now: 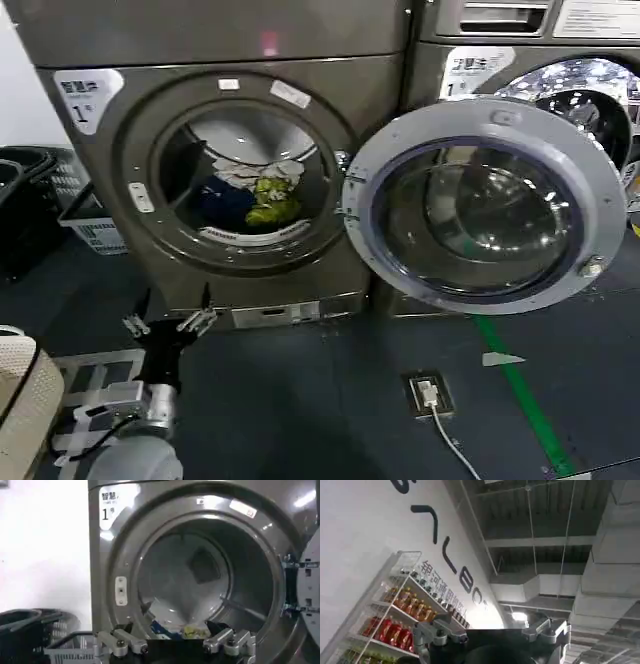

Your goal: Grasp the clothes from the dryer.

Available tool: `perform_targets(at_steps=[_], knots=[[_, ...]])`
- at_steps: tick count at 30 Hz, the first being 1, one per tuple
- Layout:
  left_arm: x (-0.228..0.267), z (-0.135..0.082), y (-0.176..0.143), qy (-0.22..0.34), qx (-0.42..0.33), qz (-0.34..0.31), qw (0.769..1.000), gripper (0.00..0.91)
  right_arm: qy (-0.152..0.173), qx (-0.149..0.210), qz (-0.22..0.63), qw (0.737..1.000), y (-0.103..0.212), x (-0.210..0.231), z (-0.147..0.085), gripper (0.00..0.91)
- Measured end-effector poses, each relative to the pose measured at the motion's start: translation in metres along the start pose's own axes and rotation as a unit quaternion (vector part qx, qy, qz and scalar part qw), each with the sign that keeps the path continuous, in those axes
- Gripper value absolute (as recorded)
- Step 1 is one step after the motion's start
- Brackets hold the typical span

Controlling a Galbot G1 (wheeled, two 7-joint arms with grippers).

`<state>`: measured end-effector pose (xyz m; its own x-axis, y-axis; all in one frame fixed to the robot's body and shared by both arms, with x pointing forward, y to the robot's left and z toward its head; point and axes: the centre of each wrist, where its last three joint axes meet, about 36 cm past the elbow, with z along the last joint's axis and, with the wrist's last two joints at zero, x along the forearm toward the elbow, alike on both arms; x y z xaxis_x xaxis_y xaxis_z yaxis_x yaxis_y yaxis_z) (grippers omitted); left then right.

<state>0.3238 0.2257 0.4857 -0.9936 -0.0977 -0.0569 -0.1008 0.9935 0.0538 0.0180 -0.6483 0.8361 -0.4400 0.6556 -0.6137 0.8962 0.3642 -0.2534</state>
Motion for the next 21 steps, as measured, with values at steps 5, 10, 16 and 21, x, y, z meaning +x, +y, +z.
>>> perform_targets(at_steps=[5, 10, 16, 21], knots=[[-0.0018, -0.0011, 0.0019, -0.003, 0.001, -0.004, 1.000, 0.907, 0.000, -0.002, 0.000, 1.000, -0.0009, 0.0005, 0.0012, 0.907], [-0.0033, -0.0004, 0.0018, -0.002, 0.001, -0.003, 1.000, 0.907, 0.000, -0.004, -0.003, 1.000, 0.0004, 0.0017, 0.0030, 0.907], [-0.0057, -0.0003, 0.0046, -0.002, 0.003, -0.008, 1.000, 0.907, -0.009, -0.007, -0.005, 1.000, 0.0010, -0.0001, 0.0061, 0.907], [-0.0059, -0.0008, 0.0067, -0.002, 0.003, -0.011, 1.000, 0.907, -0.013, -0.008, -0.008, 1.000, 0.0006, 0.0014, 0.0073, 0.907]])
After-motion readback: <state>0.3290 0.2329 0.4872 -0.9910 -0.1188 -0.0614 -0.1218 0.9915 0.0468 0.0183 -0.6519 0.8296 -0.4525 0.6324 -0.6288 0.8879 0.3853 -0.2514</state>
